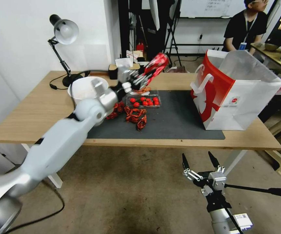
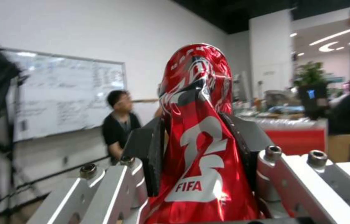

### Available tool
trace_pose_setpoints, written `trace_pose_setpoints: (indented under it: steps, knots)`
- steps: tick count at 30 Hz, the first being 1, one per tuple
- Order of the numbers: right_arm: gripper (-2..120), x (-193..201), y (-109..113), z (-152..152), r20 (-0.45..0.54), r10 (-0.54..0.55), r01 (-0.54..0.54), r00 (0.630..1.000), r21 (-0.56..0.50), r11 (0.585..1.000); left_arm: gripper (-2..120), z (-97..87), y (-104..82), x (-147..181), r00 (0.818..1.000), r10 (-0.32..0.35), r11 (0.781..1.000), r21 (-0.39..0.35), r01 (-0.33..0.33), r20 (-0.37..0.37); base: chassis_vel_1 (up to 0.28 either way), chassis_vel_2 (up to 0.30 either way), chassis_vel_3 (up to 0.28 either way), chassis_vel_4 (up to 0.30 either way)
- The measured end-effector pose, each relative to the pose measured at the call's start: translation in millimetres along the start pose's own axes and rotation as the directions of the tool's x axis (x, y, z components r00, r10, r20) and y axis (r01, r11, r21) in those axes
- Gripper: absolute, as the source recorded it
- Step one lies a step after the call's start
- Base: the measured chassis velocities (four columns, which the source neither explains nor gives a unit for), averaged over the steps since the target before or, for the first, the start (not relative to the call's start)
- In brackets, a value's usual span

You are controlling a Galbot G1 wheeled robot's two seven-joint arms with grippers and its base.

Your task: Pick up the trash from the table and place it into the takeout bag.

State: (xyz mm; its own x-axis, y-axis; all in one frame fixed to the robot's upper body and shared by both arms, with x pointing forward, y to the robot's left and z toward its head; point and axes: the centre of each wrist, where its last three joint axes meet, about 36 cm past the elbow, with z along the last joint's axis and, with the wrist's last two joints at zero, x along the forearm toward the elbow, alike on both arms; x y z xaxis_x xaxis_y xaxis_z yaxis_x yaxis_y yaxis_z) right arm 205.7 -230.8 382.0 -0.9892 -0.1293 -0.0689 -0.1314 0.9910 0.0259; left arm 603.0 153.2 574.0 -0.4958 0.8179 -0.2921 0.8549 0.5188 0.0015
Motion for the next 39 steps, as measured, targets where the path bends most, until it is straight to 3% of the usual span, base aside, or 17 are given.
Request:
trace_pose_setpoints:
  steps: [9, 17, 20, 25, 27, 35, 37, 39]
  knots:
    - [100, 2, 0, -5, 0.008, -0.002, 0.002, 1.0, 0.002, 1.0, 32, 6.3, -11.3, -81, 0.994, 0.113, 0.994, -0.004, -0.113, -0.011, 0.0, 0.0, 0.0, 0.0]
    - [100, 3, -1, -5, 0.012, 0.001, -0.001, 1.0, 0.002, 1.0, 32, 4.7, -17.5, -129, 0.984, 0.174, 0.985, -0.013, -0.175, -0.024, 0.0, 0.0, 0.0, 0.0]
    - [100, 2, 1, -4, 0.015, 0.006, -0.006, 1.0, -0.004, 1.0, 32, 4.3, -30.7, -173, 0.976, 0.218, 0.976, -0.018, -0.218, -0.029, 0.0, 0.0, 0.0, 0.0]
    - [100, 2, 1, -2, 0.015, 0.006, -0.006, 1.0, -0.005, 1.0, 32, 1.2, -42.1, -205, 0.968, 0.25, 0.967, -0.034, -0.251, -0.029, 0.0, 0.0, 0.0, 0.0]
    - [100, 4, -1, -1, 0.011, -0.006, 0.006, 1.0, 0.003, 1.0, 32, -4.0, -48.7, -234, 0.957, 0.287, 0.955, -0.07, -0.289, -0.041, 0.0, 0.0, 0.0, 0.0]
    - [100, 6, -4, 3, 0.009, -0.008, 0.008, 1.0, 0.008, 1.0, 32, -7.8, -35.0, -245, 0.951, 0.288, 0.936, -0.179, -0.304, -0.108, 0.0, 0.0, 0.0, 0.0]
    - [100, 7, -3, 4, 0.011, -0.006, 0.006, 1.0, 0.005, 1.0, 32, -3.9, -21.3, -242, 0.946, 0.282, 0.903, -0.288, -0.317, -0.159, 0.0, 0.0, 0.0, 0.0]
    - [100, 7, -3, 5, 0.011, -0.005, 0.005, 1.0, 0.004, 1.0, 32, -2.4, -17.6, -241, 0.944, 0.281, 0.892, -0.317, -0.323, -0.173, 0.0, 0.0, 0.0, 0.0]
